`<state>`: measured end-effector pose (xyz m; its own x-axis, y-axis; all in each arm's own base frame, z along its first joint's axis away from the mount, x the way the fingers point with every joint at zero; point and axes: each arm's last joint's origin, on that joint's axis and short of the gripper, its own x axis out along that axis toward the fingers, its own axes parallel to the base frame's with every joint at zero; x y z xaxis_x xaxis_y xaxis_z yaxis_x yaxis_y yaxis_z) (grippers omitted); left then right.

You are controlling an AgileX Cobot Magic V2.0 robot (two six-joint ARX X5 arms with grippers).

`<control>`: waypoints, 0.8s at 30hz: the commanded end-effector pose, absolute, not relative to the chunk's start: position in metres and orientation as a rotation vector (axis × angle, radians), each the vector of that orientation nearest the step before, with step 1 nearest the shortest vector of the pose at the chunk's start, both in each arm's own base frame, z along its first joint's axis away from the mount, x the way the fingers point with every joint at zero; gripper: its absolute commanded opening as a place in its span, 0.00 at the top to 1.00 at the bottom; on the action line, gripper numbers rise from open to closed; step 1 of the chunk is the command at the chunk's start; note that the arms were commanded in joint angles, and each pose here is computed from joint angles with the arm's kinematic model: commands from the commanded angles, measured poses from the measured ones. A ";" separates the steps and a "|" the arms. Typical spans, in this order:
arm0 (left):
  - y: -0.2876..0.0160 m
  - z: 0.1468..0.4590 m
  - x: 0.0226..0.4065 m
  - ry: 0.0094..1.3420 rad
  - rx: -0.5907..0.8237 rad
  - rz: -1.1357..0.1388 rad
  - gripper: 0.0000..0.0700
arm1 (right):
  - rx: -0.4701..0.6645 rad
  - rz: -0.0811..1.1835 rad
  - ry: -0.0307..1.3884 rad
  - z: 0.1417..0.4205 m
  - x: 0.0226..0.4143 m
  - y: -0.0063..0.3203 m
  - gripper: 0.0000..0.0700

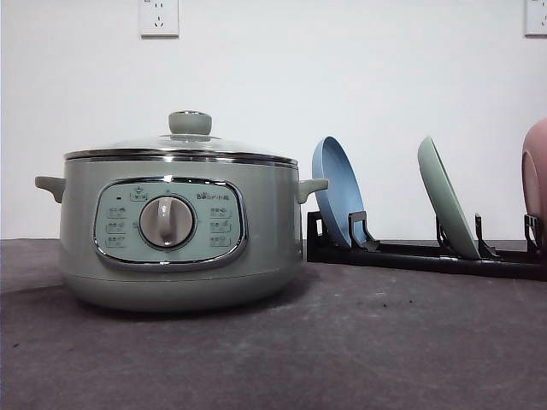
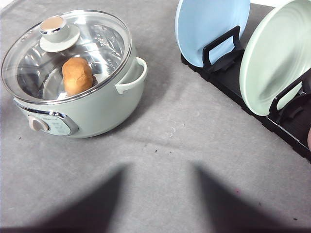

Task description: Transfer potato from steamer to green plate

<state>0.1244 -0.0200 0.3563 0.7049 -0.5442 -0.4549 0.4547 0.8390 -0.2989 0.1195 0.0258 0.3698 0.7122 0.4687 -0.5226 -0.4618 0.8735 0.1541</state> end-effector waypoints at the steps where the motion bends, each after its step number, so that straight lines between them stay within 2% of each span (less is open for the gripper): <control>1: -0.020 0.364 0.124 0.523 -0.145 -0.572 0.09 | 0.016 0.512 0.563 0.376 0.119 0.026 0.19; 9: -0.020 0.364 0.124 0.523 -0.145 -0.572 0.09 | 0.024 0.510 0.562 0.376 0.120 0.026 0.19; 15: -0.020 0.364 0.124 0.523 -0.145 -0.572 0.09 | 0.075 0.496 0.534 0.379 0.125 0.027 0.19; 24: -0.020 0.364 0.122 0.515 -0.143 -0.573 0.09 | 0.147 0.477 0.531 0.378 0.156 0.031 0.19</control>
<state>0.1229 -0.0199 0.3569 0.7076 -0.5443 -0.4506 0.4600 0.8389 -0.2910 0.1531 0.0299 0.3713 0.7444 0.4717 -0.4727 -0.4077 0.8816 0.2376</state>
